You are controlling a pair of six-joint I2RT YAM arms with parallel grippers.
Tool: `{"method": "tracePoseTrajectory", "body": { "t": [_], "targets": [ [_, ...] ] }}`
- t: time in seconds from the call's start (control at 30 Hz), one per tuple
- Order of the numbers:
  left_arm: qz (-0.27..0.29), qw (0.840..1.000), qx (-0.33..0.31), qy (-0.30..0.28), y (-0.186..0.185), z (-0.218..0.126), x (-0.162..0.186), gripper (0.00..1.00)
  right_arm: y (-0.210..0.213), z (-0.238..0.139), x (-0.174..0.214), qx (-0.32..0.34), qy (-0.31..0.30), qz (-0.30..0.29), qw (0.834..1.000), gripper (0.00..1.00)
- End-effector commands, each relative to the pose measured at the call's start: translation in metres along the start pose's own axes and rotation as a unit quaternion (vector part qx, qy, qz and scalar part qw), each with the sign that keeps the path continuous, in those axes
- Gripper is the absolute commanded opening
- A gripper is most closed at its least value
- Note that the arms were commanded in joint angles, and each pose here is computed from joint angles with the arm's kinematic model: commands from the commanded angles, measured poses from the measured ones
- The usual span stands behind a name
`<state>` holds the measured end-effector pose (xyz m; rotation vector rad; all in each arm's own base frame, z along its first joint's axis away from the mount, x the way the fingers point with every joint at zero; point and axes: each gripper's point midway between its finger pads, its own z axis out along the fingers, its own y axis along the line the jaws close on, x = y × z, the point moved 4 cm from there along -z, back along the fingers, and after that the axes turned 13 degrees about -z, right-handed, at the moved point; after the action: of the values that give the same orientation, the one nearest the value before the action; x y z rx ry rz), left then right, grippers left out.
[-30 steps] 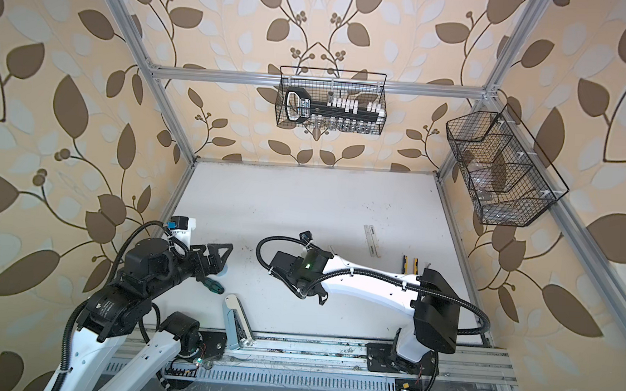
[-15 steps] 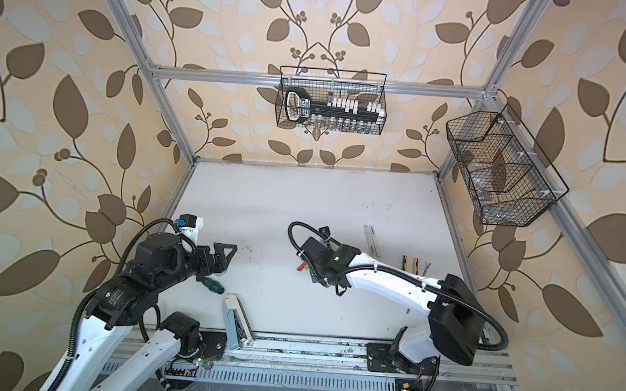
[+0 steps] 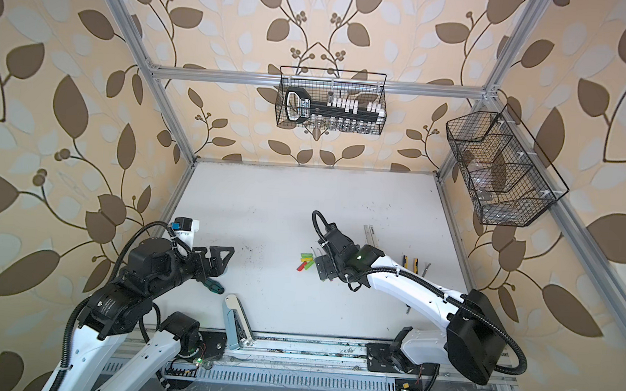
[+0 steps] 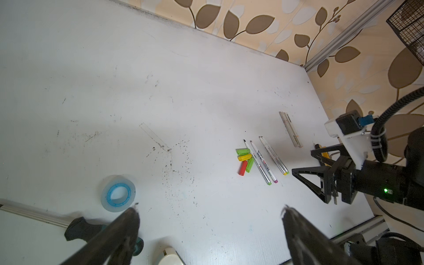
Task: Insert the pens into the pen caps
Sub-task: 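Move the right gripper back over the white pens, then move the right gripper along the pens toward the loose coloured caps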
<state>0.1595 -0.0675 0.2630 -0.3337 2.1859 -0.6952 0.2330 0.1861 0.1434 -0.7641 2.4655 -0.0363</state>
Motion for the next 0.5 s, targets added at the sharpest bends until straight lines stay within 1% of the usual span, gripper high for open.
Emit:
{"method": "tracePoseTrajectory", "body": {
  "t": [0.0,0.07,0.17,0.3,0.4,0.47],
  "targets": [
    [0.015,1.0,0.008,0.0,-0.007,0.001,-0.006,0.99,0.006,0.001,0.008,-0.017,0.0,-0.018,1.0,1.0],
    [0.014,1.0,0.005,0.003,-0.007,0.003,-0.006,0.99,0.008,0.002,0.011,-0.011,0.01,-0.019,1.0,1.0],
    [0.014,1.0,0.01,0.005,-0.008,0.003,-0.005,0.99,0.009,-0.005,0.012,0.021,0.002,-0.018,1.0,1.0],
    [0.015,1.0,0.019,-0.001,-0.01,0.0,-0.005,0.99,0.018,-0.007,0.011,0.014,-0.008,0.006,1.0,1.0],
    [0.015,1.0,0.02,-0.003,-0.01,-0.001,-0.005,0.99,0.032,-0.012,0.005,0.007,-0.029,0.012,0.999,1.0],
    [0.017,1.0,0.023,-0.002,-0.011,-0.001,-0.005,0.99,0.04,-0.011,0.002,-0.002,-0.031,0.018,0.999,1.0]
  ]
}}
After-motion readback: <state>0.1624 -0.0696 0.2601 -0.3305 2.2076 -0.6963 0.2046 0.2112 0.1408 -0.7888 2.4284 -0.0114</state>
